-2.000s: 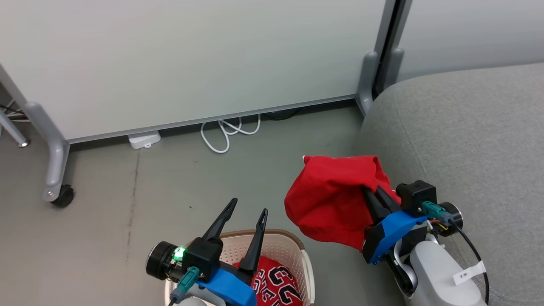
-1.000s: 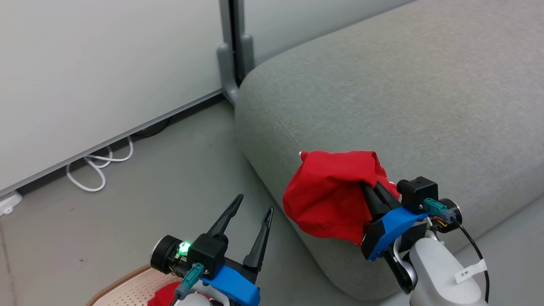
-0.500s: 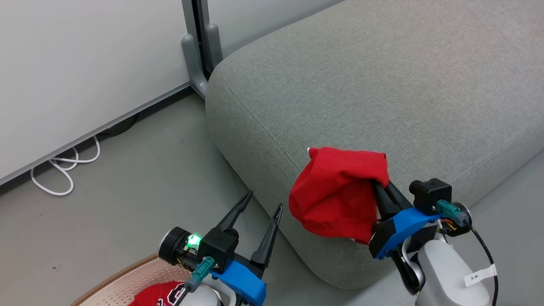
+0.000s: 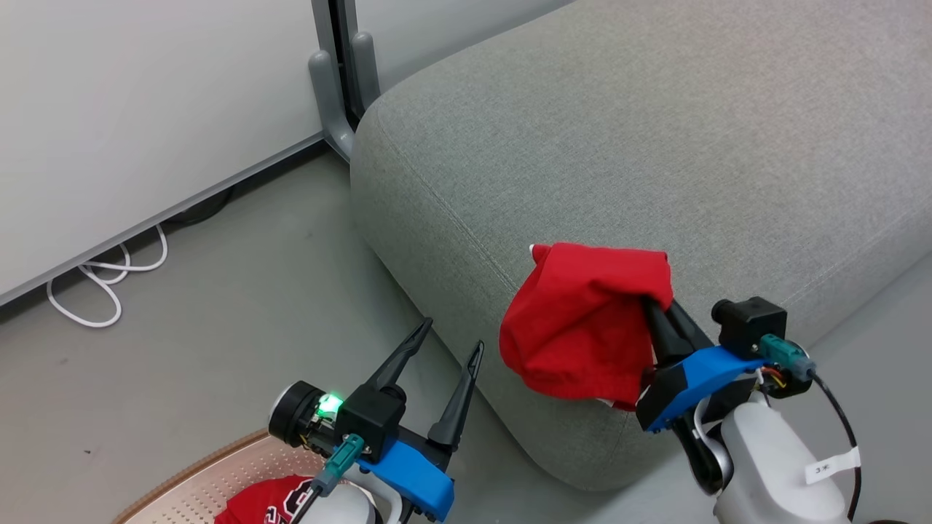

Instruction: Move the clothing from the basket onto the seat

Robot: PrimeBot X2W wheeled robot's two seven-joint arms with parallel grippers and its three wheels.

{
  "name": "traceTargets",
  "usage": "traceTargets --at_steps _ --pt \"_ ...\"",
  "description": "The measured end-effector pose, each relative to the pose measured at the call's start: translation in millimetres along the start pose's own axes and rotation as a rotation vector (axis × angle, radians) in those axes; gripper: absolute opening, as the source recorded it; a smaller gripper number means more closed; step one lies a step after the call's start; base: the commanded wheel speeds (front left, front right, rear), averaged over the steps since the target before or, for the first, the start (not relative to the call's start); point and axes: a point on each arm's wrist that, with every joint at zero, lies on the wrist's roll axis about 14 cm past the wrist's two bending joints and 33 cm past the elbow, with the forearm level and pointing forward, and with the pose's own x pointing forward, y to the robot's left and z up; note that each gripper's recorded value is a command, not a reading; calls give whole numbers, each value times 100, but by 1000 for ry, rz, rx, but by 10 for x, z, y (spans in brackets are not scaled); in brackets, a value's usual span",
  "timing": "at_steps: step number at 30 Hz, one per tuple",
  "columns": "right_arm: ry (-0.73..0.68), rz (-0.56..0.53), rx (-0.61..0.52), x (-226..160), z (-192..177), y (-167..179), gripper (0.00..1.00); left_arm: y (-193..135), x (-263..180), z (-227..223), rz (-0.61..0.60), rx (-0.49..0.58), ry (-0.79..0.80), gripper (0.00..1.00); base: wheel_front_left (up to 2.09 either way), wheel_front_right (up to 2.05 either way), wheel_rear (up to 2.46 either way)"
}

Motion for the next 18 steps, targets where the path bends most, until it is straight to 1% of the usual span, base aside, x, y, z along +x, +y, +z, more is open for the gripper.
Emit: traceTargets --at_steps 3,9,13,18 --pt "-13 -19 13 52 56 -54 0 52 1 3 7 0 -6 100 0 0 0" --pt "-96 -88 2 302 402 -280 0 148 -5 -57 10 -7 -9 100 0 0 0" --pt "-148 -134 -15 528 616 -406 0 261 -11 -83 11 -9 -21 100 0 0 0" --pt "-202 -183 -46 862 841 -538 0 492 -16 -156 18 0 -30 100 0 0 0"
